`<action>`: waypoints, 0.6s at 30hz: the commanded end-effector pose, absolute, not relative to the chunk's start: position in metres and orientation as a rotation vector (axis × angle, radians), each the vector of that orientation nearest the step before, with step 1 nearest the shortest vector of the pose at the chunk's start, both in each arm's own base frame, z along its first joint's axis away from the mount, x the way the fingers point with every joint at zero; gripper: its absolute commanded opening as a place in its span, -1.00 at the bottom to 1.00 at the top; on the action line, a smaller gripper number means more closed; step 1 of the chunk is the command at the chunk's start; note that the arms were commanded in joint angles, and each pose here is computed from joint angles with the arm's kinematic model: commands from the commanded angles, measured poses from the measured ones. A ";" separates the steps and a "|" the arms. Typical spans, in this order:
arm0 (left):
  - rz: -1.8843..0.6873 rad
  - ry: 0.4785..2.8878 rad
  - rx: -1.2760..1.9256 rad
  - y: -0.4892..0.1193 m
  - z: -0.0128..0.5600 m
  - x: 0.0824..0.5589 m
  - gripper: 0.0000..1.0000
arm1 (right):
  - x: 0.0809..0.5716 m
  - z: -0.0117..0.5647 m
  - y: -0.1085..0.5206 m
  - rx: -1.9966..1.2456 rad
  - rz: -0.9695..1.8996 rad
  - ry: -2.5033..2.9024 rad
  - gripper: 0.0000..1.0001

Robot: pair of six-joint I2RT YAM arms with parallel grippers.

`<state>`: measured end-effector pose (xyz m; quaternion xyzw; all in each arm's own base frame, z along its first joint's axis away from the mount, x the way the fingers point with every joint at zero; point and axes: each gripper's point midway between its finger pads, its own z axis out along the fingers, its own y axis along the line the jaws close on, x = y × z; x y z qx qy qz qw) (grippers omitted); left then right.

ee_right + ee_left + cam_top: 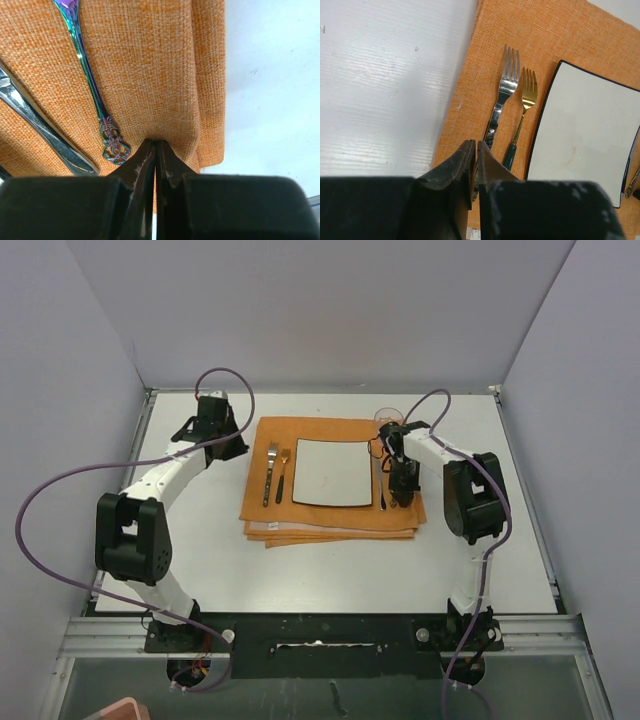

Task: Set the dinner table for one person
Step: Adjust the napkin at the center of the board.

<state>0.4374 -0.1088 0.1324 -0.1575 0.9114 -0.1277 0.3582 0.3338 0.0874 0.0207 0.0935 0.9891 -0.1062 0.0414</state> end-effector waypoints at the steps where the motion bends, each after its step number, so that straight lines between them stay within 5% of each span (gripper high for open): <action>1: -0.364 2.232 -0.383 -0.104 0.187 0.444 -0.87 | 0.353 0.000 0.062 0.280 -0.469 2.973 -1.00; 7: -0.376 2.234 -0.359 -0.105 0.189 0.441 -0.55 | 0.363 0.002 0.063 0.251 -0.467 2.962 -1.00; 13: -0.418 2.234 -0.311 -0.111 0.192 0.433 -0.18 | 0.385 0.062 0.075 0.242 -0.334 2.809 -1.00; 18: -0.537 2.245 -0.214 -0.130 0.195 0.426 0.09 | 0.402 0.089 0.088 0.178 -0.195 2.731 -0.62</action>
